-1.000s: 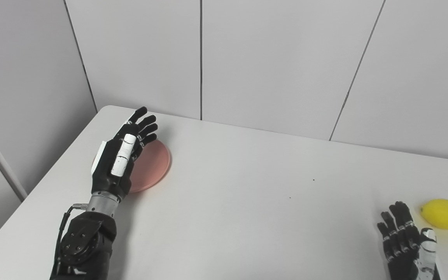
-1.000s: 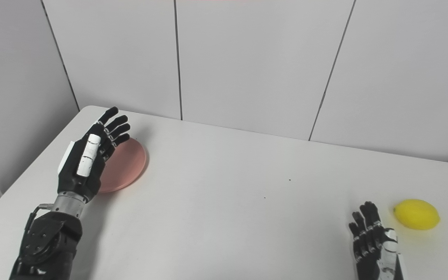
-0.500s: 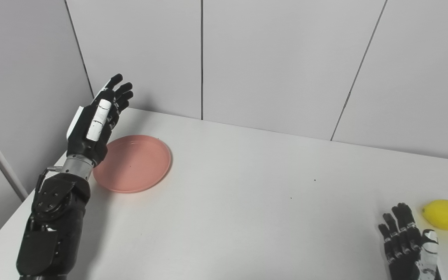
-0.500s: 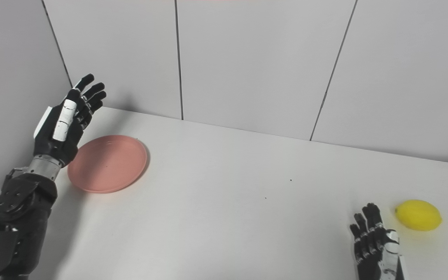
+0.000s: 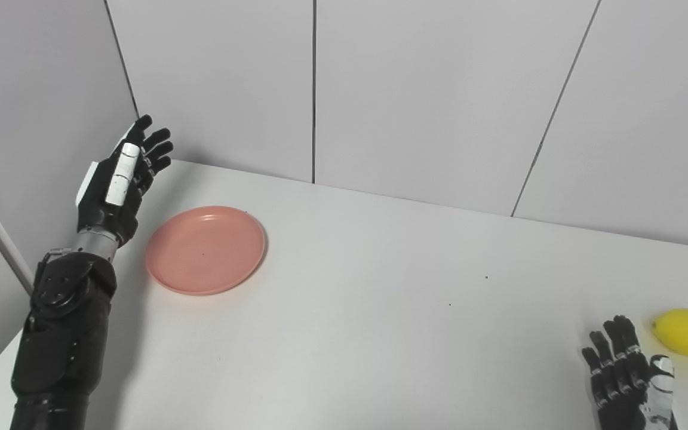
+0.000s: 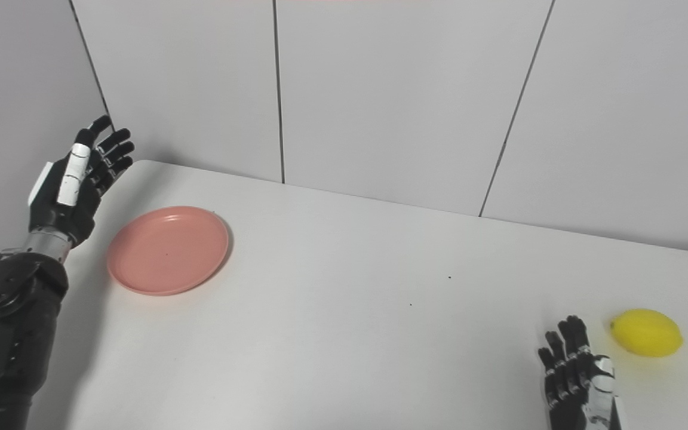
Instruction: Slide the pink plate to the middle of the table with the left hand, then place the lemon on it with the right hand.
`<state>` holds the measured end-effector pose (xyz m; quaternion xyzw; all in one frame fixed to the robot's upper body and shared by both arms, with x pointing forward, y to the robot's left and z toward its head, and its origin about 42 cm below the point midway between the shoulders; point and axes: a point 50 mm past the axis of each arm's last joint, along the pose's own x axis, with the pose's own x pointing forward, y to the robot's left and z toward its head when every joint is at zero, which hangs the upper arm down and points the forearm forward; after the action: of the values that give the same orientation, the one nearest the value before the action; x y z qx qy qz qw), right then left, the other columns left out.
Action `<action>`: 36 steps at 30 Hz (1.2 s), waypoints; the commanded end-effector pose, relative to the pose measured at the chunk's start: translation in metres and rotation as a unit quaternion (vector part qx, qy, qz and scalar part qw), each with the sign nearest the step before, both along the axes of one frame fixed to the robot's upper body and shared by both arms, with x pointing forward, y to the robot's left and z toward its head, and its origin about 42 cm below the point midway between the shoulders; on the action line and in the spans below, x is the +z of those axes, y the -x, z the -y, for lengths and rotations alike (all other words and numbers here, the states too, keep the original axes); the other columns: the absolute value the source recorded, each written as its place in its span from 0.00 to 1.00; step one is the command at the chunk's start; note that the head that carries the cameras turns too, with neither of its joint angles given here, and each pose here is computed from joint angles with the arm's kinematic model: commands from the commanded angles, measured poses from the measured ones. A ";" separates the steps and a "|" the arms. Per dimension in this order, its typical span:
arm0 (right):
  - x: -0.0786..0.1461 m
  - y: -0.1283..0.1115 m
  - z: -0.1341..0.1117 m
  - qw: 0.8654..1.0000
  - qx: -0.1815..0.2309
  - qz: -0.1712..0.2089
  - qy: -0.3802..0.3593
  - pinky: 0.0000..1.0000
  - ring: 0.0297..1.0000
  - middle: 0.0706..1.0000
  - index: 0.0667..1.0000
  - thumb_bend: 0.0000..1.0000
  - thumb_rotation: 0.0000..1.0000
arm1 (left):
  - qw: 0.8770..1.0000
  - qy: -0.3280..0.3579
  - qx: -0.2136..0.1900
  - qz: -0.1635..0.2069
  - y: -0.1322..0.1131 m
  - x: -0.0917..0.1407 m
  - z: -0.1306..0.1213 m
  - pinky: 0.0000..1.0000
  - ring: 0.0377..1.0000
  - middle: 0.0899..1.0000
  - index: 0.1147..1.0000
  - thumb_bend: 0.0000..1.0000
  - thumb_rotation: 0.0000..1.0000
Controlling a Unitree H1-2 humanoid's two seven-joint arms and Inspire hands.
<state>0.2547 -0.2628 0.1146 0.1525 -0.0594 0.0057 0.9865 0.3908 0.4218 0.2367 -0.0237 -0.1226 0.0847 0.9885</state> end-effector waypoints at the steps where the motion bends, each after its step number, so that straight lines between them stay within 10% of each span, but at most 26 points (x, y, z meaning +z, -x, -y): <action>1: -0.010 0.008 -0.005 1.000 0.006 -0.025 -0.011 1.00 0.98 0.98 0.96 0.70 1.00 | 0.998 -0.019 0.011 0.050 -0.007 0.028 -0.011 0.91 0.87 0.85 0.89 0.93 0.75; 36: -0.006 0.009 -0.009 1.000 0.006 -0.022 -0.009 1.00 0.98 0.98 0.95 0.71 1.00 | 0.999 0.014 0.041 -0.027 -0.024 -0.063 -0.039 0.93 0.91 0.89 0.93 0.87 0.74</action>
<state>0.2502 -0.2571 0.1158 0.1577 -0.0518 0.0082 0.9861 0.4023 0.4606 0.1439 -0.0387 -0.0496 0.1368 0.9886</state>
